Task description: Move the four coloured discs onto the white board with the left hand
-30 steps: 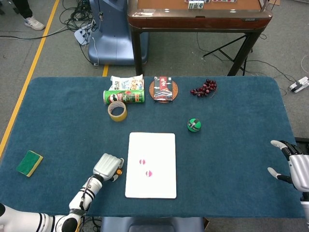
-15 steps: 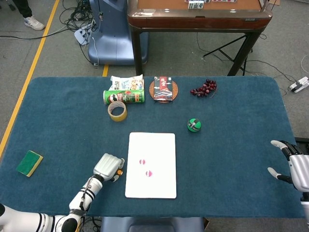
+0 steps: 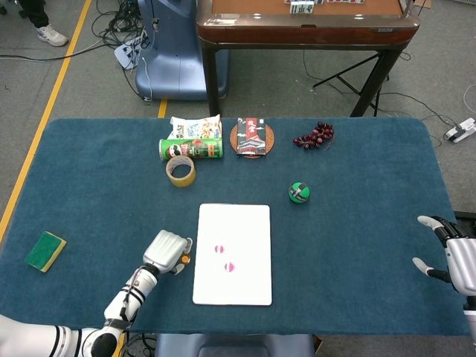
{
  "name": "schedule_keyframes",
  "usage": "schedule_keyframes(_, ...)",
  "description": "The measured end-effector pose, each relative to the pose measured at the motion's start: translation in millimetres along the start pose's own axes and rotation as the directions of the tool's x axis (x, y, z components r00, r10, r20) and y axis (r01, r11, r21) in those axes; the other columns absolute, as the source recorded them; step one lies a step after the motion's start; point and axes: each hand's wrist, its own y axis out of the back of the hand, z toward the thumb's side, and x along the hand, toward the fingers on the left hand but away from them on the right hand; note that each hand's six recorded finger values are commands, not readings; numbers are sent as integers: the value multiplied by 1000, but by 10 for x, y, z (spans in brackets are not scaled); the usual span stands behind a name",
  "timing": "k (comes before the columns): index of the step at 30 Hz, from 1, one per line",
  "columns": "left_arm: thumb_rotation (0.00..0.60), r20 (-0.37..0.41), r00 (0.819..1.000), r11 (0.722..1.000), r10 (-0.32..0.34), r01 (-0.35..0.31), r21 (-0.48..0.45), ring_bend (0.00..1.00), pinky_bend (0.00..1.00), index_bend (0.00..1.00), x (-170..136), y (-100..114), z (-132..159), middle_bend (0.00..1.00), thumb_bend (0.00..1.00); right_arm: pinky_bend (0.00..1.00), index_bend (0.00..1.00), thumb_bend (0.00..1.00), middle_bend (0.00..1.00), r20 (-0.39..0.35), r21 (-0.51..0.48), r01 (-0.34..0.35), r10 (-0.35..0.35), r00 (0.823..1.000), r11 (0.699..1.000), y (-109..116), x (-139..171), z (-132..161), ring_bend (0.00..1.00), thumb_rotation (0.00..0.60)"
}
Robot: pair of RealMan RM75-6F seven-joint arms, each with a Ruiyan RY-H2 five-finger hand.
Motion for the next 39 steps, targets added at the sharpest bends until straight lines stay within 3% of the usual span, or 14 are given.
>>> schedule_keyframes(14,600,27,995,995,94,-95,5,1000,1000,618,201,500,167,1000,267,479,248,0,274,2,-5,6,-6,1000,1000,17,12,-11,286,600)
schedule_keyframes(25,600,-1,996,996,85,-85,14,1000,1000,602,545,602,253,1000,267,479,248,0,275,10,-26,21,-21,1000,999,72,37,-64,286,600)
schedule_keyframes(39,600,-18,990,990,138,-138,9,1000,1000,602,894,803,410,1000,267,479,248,0,275,9,-39,20,-20,1000,999,88,37,-95,286,600)
